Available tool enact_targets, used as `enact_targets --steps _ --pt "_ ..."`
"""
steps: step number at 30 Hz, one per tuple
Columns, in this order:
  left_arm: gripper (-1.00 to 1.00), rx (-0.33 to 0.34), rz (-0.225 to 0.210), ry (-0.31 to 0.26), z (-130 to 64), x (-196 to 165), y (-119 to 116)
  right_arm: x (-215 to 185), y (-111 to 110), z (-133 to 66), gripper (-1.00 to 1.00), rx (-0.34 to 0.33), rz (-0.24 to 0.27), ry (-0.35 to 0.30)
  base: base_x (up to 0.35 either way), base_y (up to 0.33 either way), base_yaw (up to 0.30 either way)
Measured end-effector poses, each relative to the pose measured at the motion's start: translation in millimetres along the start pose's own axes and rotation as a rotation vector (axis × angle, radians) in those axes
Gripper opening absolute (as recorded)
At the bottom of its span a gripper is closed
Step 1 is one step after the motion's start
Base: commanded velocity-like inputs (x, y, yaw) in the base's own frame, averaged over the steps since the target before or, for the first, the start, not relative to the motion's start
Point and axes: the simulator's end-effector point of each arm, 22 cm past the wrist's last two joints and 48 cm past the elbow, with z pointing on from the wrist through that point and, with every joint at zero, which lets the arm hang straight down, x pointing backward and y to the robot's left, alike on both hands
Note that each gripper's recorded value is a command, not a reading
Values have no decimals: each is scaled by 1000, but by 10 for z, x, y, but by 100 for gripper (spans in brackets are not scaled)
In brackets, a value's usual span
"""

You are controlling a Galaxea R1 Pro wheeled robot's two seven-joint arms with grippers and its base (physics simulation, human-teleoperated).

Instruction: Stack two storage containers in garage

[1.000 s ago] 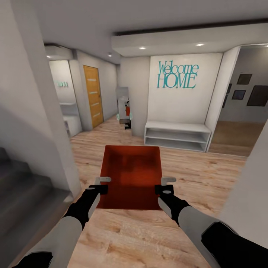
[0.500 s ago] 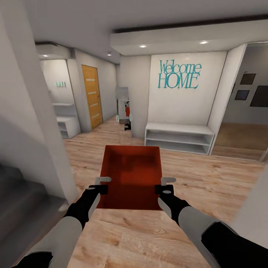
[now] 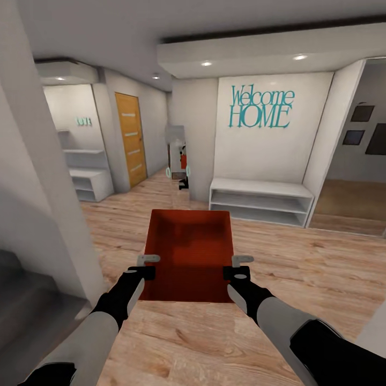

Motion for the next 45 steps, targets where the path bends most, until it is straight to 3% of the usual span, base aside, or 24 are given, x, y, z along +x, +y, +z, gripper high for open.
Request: enact_targets --steps 45 --pt "-100 0 0 -1 0 -1 0 -3 0 0 -100 0 0 -1 322 0 0"
